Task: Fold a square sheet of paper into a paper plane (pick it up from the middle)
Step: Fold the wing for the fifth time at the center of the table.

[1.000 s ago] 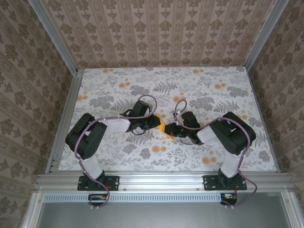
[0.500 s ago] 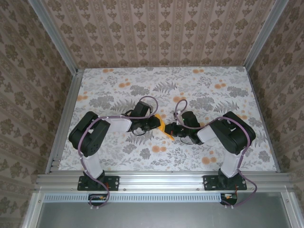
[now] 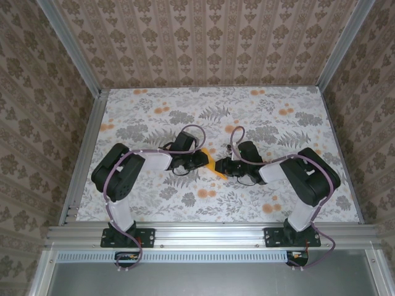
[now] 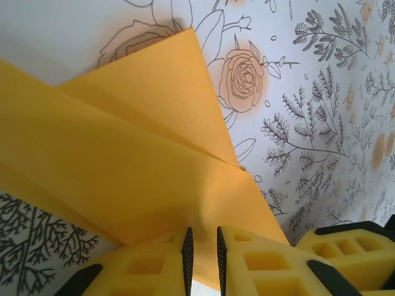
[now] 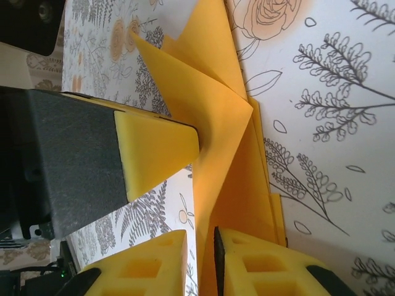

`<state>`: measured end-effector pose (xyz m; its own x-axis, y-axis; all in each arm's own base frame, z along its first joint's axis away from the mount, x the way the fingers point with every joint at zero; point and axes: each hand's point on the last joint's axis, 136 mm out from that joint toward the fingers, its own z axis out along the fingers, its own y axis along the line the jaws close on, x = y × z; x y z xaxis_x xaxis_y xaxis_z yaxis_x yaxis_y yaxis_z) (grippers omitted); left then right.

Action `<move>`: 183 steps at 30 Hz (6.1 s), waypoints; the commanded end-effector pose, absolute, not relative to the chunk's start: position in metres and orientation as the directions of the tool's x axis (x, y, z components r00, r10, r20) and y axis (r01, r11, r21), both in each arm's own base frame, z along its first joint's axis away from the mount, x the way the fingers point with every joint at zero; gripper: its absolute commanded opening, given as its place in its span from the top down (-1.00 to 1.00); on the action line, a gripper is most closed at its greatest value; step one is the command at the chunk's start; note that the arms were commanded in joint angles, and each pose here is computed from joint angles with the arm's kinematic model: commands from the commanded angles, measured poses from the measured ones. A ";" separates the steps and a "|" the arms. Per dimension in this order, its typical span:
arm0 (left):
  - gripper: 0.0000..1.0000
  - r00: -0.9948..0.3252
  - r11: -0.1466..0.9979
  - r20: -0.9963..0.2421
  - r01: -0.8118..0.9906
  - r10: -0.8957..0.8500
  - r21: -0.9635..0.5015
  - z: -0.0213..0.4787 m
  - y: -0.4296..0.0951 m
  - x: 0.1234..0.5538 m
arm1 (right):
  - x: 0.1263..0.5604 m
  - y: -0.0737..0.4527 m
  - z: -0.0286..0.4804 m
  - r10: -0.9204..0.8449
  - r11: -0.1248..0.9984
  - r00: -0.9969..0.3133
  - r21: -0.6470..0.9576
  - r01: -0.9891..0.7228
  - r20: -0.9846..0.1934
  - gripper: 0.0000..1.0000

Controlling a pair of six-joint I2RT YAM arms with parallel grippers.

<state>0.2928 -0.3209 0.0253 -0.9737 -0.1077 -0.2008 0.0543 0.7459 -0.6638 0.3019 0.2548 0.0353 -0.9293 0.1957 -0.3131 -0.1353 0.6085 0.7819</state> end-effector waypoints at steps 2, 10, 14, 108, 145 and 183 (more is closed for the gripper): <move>0.58 -0.980 0.766 -0.155 0.006 -0.122 -0.643 0.013 -0.315 0.292 | 0.294 0.255 0.046 0.135 0.615 -0.944 0.773 -0.160 -0.302 0.53; 0.58 -0.981 0.765 -0.152 0.006 -0.120 -0.643 0.014 -0.316 0.293 | 0.277 0.244 0.032 0.088 0.672 -0.963 0.729 -0.133 -0.256 0.55; 0.58 -0.981 0.765 -0.153 0.010 -0.115 -0.643 0.014 -0.316 0.293 | 0.275 0.238 0.026 0.089 0.698 -0.962 0.705 -0.125 -0.258 0.61; 0.56 -0.998 0.810 -0.039 -0.019 -0.051 -0.587 -0.007 -0.337 0.273 | 0.264 0.215 0.016 0.102 0.672 -0.988 0.741 -0.017 -0.116 0.80; 0.56 -0.998 0.838 0.003 -0.055 -0.063 -0.543 -0.017 -0.329 0.272 | 0.264 0.192 0.039 0.045 0.803 -0.968 0.586 -0.112 -0.248 0.58; 0.56 -0.998 0.845 0.013 -0.054 -0.056 -0.532 -0.019 -0.329 0.271 | 0.261 0.195 0.018 -0.091 0.884 -0.969 0.431 -0.184 -0.228 0.39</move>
